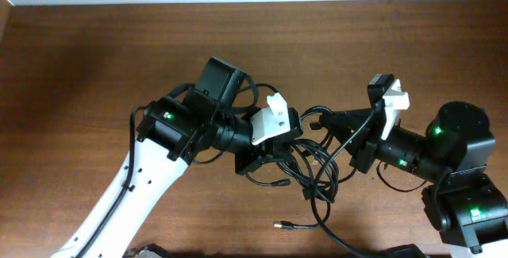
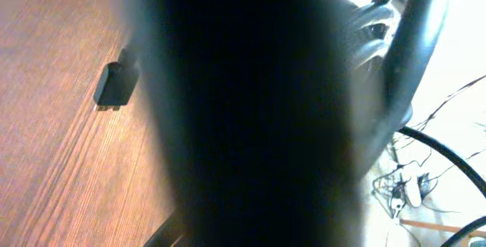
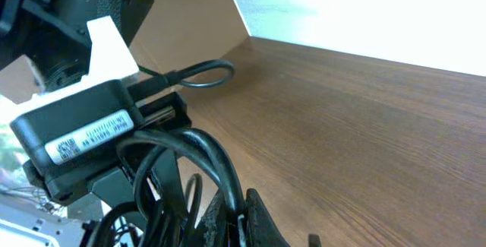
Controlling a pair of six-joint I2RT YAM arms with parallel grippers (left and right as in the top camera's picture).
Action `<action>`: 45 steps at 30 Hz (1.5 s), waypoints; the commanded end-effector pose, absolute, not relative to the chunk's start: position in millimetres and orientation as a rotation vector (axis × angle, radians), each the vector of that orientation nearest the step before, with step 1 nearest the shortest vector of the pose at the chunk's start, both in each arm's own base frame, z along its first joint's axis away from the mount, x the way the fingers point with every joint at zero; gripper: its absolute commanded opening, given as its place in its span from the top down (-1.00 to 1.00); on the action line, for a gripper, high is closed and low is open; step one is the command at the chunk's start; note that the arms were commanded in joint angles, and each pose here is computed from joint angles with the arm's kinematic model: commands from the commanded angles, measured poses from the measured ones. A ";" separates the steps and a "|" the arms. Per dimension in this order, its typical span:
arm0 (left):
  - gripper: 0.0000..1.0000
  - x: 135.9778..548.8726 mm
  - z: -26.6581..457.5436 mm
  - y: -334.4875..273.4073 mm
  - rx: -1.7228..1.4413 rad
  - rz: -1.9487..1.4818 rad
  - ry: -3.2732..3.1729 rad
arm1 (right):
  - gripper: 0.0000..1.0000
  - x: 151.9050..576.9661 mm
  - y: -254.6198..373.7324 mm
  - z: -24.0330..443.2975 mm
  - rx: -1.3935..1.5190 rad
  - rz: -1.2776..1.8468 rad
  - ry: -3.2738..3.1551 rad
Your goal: Untangle cables
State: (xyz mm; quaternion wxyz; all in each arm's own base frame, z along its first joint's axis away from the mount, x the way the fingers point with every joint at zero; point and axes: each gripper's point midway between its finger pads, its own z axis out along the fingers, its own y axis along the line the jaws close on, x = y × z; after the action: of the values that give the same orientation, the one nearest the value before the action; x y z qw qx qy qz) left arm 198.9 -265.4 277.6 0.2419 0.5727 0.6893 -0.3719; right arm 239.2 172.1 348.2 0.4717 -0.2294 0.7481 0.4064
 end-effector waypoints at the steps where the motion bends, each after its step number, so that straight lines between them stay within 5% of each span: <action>1: 1.00 199.0 267.7 -258.1 1.592 -0.910 1.952 | 0.78 248.2 166.0 356.9 -0.523 0.929 1.808; 12: 1.00 204.1 262.6 -253.2 1.591 -0.848 1.982 | 0.14 242.2 164.9 339.2 -0.501 0.951 1.899; 45: 1.00 227.9 290.7 -253.7 1.372 -1.025 1.950 | 0.06 223.9 161.7 322.5 -0.529 0.942 1.974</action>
State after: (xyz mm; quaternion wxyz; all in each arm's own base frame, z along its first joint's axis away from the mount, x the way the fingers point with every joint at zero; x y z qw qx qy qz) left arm 237.1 -246.1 275.6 0.2656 0.5092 0.7452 -0.3390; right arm 225.5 161.8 315.6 0.4184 -0.2000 0.7988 0.3832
